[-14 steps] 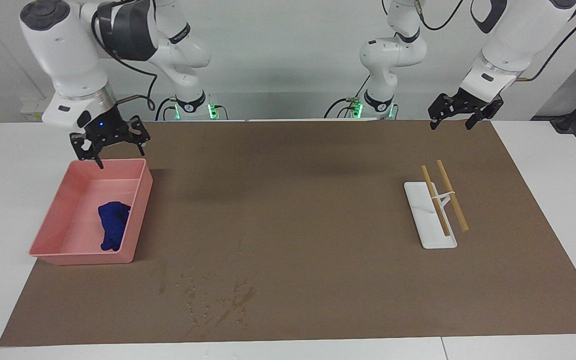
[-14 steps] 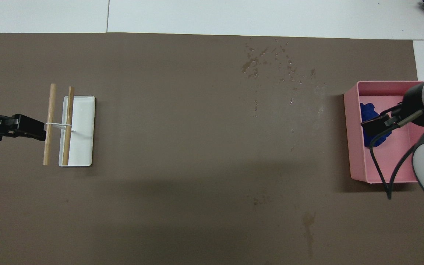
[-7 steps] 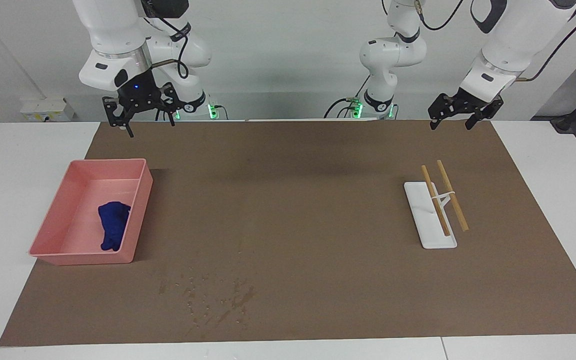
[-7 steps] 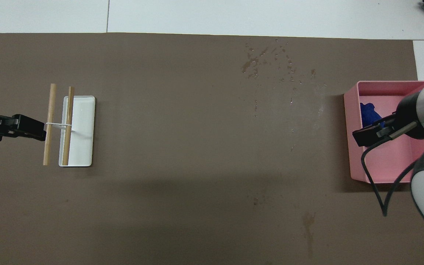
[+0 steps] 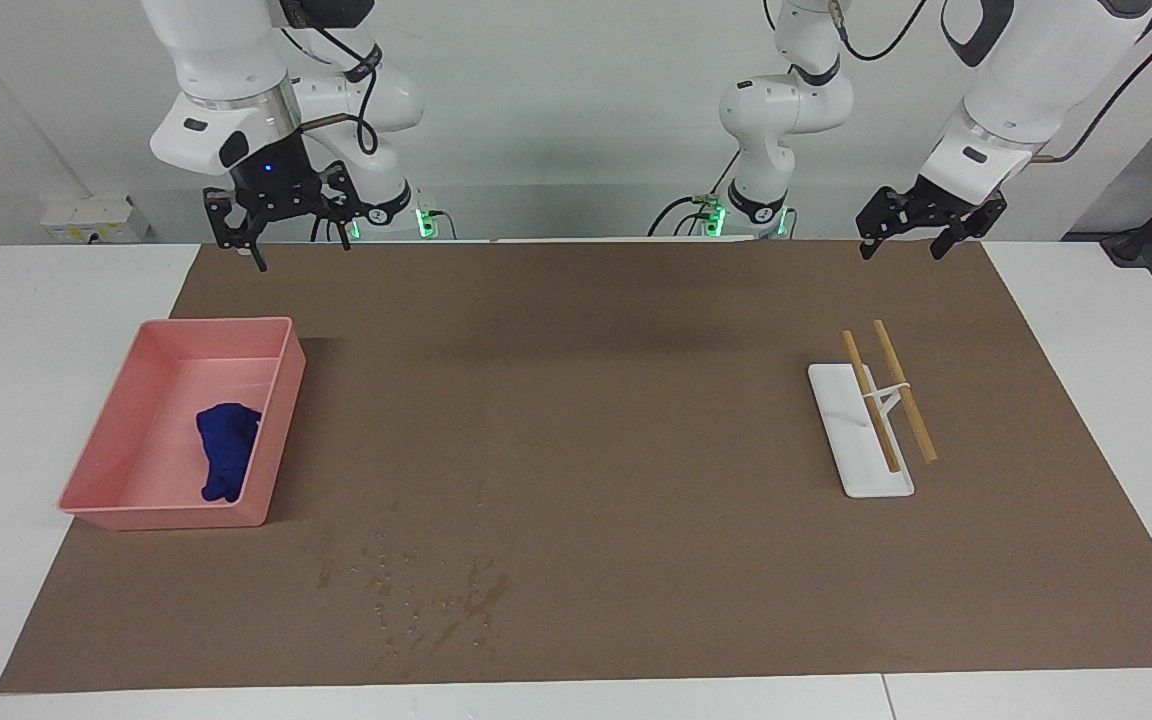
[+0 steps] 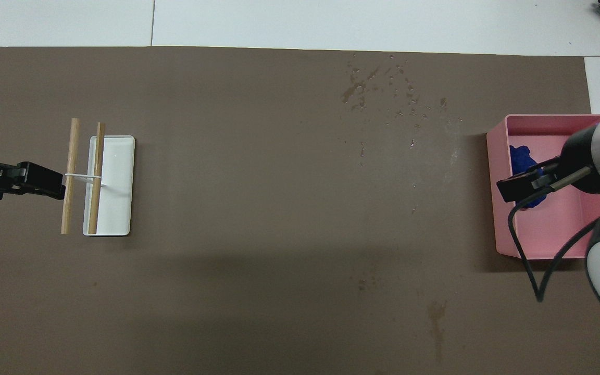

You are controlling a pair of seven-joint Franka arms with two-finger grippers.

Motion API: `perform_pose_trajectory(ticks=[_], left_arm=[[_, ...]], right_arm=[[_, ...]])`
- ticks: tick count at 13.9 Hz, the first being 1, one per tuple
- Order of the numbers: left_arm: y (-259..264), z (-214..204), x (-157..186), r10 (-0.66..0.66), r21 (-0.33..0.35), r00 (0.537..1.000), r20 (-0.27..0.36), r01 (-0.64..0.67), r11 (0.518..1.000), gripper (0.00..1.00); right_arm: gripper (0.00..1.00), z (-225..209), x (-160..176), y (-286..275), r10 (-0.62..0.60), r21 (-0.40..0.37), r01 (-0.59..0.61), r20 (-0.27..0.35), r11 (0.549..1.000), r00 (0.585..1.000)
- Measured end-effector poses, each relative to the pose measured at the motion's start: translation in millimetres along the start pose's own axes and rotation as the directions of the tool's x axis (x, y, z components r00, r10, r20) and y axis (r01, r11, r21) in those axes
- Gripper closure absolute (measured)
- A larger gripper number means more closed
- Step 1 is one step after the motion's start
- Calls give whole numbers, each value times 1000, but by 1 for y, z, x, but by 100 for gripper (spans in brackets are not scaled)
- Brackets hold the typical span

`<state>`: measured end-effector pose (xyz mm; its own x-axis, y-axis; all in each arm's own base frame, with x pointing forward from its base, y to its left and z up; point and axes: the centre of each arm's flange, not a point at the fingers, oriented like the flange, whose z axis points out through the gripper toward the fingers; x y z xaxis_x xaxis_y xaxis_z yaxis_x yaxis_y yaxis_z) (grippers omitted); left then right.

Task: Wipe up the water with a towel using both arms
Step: 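Open the right gripper and release the towel inside the bin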

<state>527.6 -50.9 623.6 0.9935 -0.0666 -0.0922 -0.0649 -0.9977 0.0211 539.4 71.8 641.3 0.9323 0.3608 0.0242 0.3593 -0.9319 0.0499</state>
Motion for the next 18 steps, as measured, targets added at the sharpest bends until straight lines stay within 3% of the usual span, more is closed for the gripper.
perform_pose_trajectory(ticks=[18], left_arm=[[0,0,0,0,0,1000,1,0,1000,0]], right_arm=[[0,0,6,27,77,31,-77,-9,997,997]])
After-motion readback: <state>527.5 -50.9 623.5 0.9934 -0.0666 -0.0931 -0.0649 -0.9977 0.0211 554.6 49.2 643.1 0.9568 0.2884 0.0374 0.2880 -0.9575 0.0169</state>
